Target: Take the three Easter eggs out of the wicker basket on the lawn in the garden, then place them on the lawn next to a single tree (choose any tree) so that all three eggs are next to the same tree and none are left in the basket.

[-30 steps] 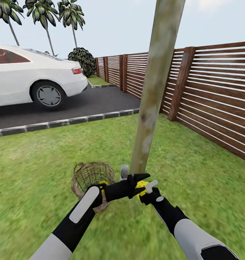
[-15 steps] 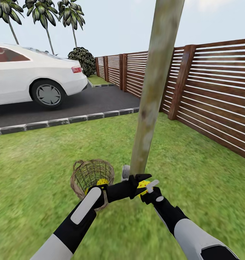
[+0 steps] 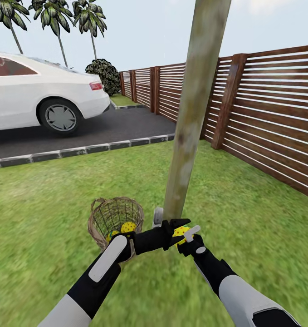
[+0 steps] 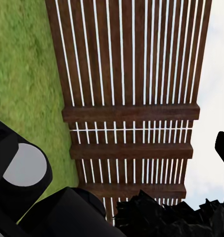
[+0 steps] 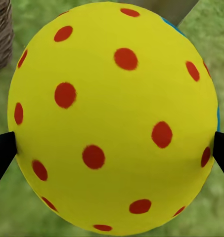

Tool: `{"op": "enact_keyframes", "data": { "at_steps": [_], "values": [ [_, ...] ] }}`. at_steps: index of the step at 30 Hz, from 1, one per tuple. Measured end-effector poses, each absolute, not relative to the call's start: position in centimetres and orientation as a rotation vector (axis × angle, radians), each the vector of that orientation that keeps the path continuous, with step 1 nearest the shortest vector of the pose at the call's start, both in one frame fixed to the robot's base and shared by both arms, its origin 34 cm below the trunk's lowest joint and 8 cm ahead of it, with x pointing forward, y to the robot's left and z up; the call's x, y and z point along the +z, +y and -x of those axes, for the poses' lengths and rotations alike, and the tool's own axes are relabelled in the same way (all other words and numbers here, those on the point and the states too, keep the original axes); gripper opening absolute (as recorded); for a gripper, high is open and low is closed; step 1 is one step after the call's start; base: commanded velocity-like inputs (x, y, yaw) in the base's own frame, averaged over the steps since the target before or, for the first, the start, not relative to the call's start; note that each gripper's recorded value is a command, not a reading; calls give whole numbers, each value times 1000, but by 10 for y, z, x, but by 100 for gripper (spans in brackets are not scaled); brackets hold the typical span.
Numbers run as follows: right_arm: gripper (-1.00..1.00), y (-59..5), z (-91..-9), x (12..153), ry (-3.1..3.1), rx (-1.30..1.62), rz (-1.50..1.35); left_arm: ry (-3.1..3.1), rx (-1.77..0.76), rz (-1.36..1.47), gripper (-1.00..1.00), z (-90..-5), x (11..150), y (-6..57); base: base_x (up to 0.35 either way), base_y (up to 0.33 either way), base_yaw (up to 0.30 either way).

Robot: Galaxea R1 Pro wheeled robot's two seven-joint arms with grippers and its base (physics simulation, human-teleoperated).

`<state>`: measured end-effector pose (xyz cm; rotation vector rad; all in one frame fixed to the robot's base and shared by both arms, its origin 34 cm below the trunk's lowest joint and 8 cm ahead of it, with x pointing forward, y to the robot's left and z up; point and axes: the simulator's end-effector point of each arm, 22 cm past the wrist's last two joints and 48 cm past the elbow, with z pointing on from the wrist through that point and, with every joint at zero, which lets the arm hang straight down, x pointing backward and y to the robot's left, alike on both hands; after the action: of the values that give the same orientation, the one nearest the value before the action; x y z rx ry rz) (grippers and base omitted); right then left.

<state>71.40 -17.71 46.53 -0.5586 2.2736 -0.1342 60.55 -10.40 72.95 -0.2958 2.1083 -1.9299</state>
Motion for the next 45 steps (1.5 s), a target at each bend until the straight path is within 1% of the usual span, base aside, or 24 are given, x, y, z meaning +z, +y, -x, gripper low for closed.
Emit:
{"op": "enact_keyframes", "data": {
  "at_steps": [12, 17, 45],
  "values": [
    [-100, -190, -715, 445, 2278, -135, 478, 2108, -1929, 295, 100, -600, 704, -104, 0, 0, 0],
    [-100, -201, -715, 436, 2270, -194, 449, 2107, -1931, 295, 100, -598, 694, -104, 0, 0, 0],
    [-100, -199, -701, 376, 2263, -195, 452, 2107, -1930, 294, 100, -583, 632, -104, 0, 0, 0]
  ]
}}
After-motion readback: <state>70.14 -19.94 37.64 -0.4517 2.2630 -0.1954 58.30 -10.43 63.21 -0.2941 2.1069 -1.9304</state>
